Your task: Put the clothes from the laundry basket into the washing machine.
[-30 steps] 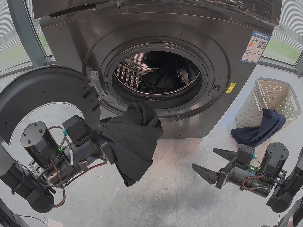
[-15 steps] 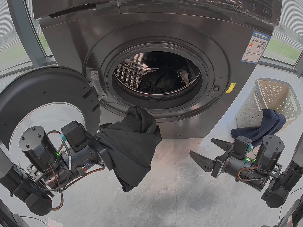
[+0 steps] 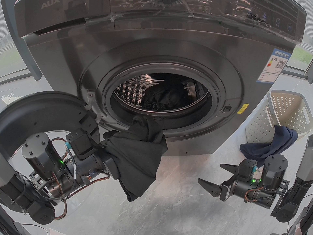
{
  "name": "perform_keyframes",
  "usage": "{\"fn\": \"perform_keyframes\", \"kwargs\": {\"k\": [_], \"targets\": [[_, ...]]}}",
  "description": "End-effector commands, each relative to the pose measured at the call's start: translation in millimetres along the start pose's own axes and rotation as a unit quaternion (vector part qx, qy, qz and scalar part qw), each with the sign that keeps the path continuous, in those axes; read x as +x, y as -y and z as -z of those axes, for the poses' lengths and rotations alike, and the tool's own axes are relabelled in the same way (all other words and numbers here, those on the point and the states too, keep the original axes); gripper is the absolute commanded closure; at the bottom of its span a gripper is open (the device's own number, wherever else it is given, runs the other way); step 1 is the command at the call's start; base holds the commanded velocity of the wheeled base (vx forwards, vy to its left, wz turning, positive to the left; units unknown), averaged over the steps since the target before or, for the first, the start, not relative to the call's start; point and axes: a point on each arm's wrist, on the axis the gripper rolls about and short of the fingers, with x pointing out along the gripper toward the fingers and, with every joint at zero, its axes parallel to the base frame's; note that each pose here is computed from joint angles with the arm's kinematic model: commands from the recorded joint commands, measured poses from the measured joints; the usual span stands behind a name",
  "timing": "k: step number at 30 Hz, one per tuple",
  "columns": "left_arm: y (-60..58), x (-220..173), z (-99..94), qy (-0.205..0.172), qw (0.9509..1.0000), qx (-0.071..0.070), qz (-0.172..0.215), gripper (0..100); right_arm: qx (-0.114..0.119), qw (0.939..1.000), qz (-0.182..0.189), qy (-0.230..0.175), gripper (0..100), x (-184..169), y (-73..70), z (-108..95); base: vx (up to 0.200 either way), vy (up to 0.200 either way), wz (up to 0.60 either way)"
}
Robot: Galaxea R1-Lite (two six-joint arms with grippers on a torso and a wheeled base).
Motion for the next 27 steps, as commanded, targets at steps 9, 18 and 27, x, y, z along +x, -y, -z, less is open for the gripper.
{"fn": "perform_keyframes", "kwargs": {"k": [9,18,27], "targets": [[9.5,3,0.5,0.001,0.9998,0.0,0.018,100,-0.017,0.9965,-0.049,-0.065,0,-16,-21.2,24,0.111,0.0,0.0],[9.3,61,14.7,0.021,0.9991,0.012,-0.035,100,-0.024,0.9957,-0.067,-0.059,0,-19,-29.7,22,0.0,0.0,0.0],[1.4,104,37.6,0.027,0.9985,0.008,-0.047,100,-0.025,0.9955,-0.073,-0.055,0,-21,-32.3,21,0.0,0.0,0.0]]}}
